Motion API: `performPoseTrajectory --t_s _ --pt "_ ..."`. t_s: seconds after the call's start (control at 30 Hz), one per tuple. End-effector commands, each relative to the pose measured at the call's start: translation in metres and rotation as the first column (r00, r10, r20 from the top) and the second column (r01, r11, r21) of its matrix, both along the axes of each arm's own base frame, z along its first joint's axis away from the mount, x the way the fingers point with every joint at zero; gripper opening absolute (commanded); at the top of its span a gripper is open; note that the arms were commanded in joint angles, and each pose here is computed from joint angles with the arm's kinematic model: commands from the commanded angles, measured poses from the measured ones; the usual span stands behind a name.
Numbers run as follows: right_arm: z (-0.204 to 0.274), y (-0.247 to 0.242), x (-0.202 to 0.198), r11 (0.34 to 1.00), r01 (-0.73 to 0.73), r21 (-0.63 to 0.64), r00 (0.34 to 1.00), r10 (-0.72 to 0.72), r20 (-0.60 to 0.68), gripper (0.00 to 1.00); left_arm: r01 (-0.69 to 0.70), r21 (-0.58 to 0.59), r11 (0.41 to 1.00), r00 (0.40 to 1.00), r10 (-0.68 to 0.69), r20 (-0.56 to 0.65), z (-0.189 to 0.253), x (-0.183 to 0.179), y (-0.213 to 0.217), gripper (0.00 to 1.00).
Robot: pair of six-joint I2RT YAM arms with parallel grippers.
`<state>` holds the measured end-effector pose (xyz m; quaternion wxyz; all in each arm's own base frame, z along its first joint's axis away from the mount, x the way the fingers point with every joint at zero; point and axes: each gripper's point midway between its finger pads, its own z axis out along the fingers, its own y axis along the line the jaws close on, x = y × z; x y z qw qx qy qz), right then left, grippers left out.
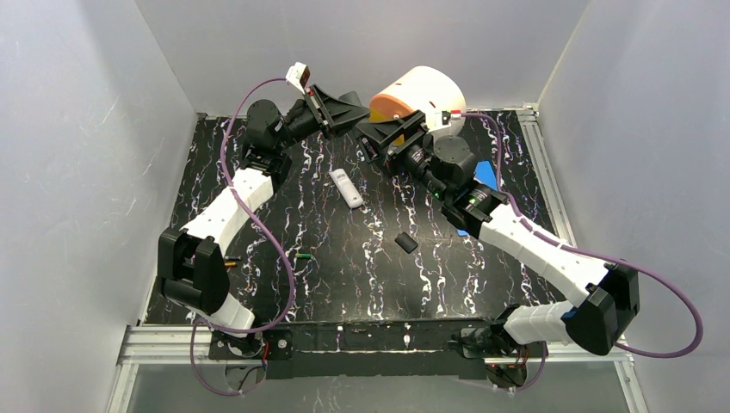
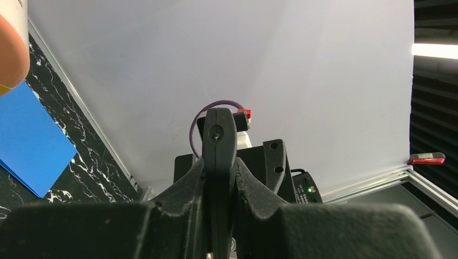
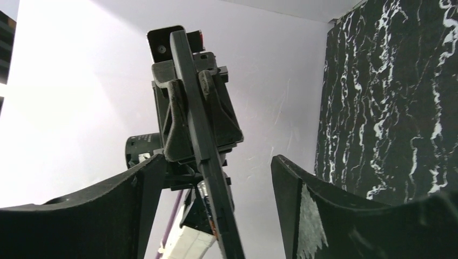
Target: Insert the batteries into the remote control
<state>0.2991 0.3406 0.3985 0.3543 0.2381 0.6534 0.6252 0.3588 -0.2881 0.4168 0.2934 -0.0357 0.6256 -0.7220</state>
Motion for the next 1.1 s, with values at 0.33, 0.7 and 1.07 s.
performPoseTrajectory --t_s 0.33,0.7,1.07 --pt "0.009 -0.042 -0.020 0.936 0.037 -0.349 0.937 0.089 0.338 0.90 0.001 0.112 0.994 0.991 -0.017 0.134 -0.021 -0.016 0.006 0.00" --pt "-0.119 -0.018 -0.046 0.655 -0.270 -0.706 0.819 0.542 0.190 0.74 0.007 0.424 0.906 1.000 -0.007 -0.003 -0.162 -0.031 0.020 0.00" --pt "-0.252 -0.025 -0.049 0.557 -0.395 -0.731 0.885 0.443 -0.140 0.52 0.123 0.882 0.455 0.956 0.185 -0.229 -0.323 -0.048 0.039 0.00"
